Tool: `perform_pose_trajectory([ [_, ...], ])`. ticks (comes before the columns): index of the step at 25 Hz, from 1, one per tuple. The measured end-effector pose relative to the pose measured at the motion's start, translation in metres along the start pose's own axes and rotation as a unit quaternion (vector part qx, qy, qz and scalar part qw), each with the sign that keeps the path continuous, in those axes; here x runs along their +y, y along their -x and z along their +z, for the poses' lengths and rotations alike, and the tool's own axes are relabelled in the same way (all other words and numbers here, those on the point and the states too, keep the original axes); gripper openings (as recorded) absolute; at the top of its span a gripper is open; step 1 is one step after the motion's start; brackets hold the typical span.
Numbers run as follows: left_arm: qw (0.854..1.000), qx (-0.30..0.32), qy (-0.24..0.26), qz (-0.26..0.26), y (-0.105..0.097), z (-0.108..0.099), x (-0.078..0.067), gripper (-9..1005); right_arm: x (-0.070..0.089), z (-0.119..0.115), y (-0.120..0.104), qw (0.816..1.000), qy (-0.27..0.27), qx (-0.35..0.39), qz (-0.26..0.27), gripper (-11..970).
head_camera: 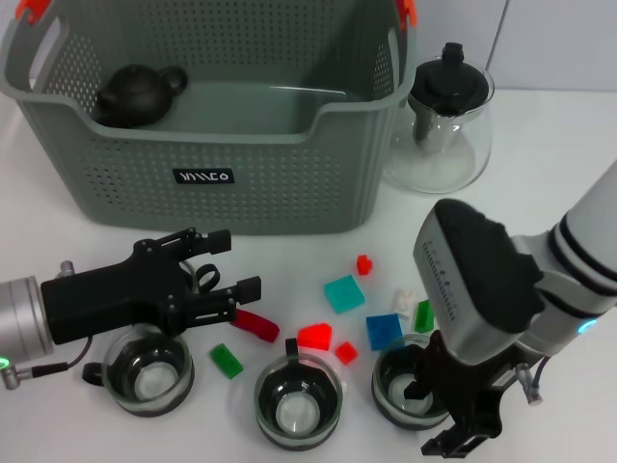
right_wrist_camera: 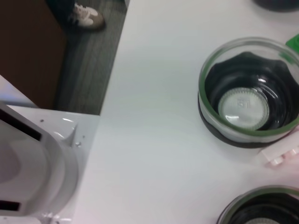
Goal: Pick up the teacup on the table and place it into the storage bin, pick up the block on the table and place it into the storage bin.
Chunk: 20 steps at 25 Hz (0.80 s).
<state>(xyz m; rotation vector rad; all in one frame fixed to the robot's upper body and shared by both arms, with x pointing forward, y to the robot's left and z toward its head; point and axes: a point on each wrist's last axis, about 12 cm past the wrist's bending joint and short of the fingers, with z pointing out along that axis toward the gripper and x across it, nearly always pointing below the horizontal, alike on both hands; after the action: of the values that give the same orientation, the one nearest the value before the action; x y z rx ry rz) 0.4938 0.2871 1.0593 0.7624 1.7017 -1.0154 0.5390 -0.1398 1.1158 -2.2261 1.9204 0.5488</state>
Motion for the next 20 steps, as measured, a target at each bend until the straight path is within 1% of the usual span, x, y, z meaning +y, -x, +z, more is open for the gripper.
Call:
perform_pose_trajectory([
  [2, 1.0, -0.001, 0.002, 0.0, -0.0006, -0.0007, -0.0002, 844, -0.0005, 0.0038, 0.001, 1.0, -0.004, 0.008, -0.001, 649],
  [8, 1.0, -0.005, 0.009, -0.002, -0.0022, -0.0035, -0.0004, 844, 0.0002, 0.0052, 0.0023, 1.0, -0.009, 0.016, -0.007, 588],
  [12, 1.0, -0.007, 0.012, -0.003, -0.0028, -0.005, -0.0004, 843, 0.0024, 0.0045, 0.0026, 1.0, 0.001, 0.022, -0.008, 548],
  [15, 1.0, -0.007, 0.012, -0.003, -0.0031, -0.0053, -0.0005, 843, 0.0037, 0.003, 0.0032, 1.0, 0.008, 0.024, -0.005, 435],
  [20, 1.0, -0.007, 0.012, -0.003, -0.0032, -0.0054, -0.0007, 843, 0.0044, -0.003, 0.0023, 1.0, -0.001, 0.013, -0.004, 231],
])
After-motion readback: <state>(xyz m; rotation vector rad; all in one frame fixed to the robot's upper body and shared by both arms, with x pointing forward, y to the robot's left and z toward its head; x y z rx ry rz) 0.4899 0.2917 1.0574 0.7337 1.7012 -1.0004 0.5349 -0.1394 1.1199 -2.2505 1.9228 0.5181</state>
